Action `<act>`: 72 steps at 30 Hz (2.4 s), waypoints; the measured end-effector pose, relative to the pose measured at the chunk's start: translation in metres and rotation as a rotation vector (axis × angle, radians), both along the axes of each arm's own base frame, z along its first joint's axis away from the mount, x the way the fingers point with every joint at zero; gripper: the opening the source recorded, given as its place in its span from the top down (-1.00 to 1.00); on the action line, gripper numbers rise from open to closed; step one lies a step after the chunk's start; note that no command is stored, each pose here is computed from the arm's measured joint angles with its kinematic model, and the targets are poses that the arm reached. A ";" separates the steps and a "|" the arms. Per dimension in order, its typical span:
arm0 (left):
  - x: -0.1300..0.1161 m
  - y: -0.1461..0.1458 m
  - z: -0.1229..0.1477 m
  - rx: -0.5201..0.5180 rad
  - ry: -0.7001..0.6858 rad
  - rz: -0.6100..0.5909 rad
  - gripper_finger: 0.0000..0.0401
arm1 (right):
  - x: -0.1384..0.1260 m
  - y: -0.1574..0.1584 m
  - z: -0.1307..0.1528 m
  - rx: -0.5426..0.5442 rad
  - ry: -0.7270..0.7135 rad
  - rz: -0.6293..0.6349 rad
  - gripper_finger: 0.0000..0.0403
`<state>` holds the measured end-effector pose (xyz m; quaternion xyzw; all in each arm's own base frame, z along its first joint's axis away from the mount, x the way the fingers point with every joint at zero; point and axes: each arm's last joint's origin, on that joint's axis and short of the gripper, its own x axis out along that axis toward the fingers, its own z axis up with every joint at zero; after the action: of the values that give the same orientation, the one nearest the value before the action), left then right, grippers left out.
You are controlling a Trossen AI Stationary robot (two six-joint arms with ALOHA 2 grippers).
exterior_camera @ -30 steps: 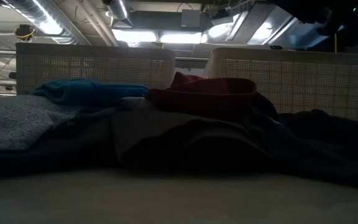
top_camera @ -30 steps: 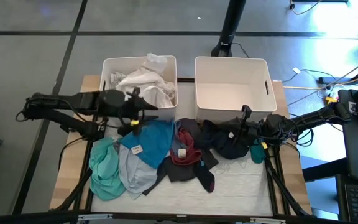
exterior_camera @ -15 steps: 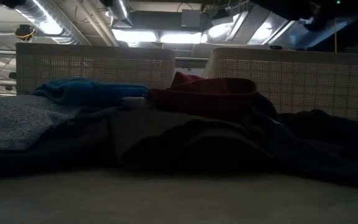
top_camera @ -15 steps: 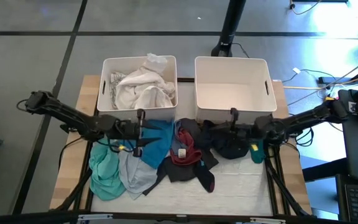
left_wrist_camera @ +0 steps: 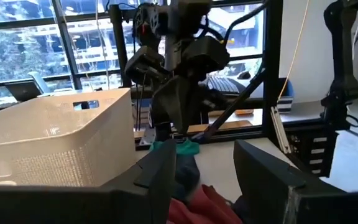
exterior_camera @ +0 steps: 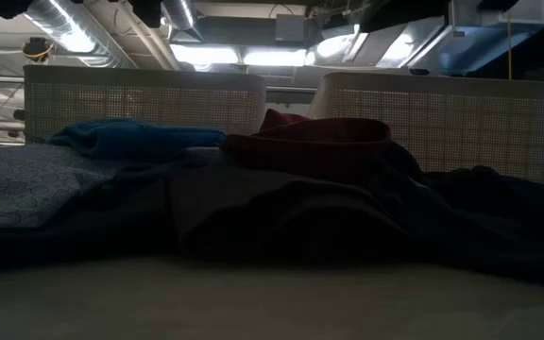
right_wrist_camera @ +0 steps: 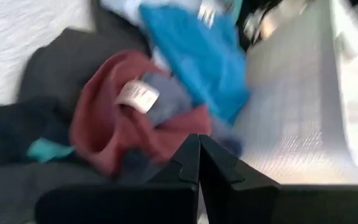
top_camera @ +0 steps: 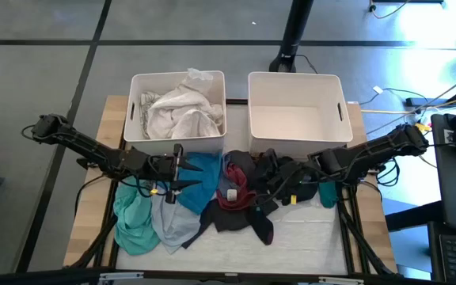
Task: Sort clothes
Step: Put the blue shorts into the right white bin
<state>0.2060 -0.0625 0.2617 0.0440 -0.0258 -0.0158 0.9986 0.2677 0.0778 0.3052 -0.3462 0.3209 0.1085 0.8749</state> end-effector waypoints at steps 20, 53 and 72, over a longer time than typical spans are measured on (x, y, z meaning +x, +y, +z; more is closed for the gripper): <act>0.000 0.000 -0.008 -0.018 0.081 0.000 0.24 | -0.011 0.005 -0.024 0.351 0.245 -0.252 0.61; -0.024 0.006 -0.010 -0.108 0.236 0.003 0.24 | 0.152 0.036 -0.120 -0.153 -0.102 0.078 0.12; -0.024 0.006 -0.009 -0.104 0.227 0.002 0.24 | 0.154 0.030 -0.122 -0.336 -0.092 0.109 0.91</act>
<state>0.1821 -0.0566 0.2523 -0.0101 0.0866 -0.0183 0.9960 0.4217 0.1074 0.1830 -0.5090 0.2747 0.0848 0.8114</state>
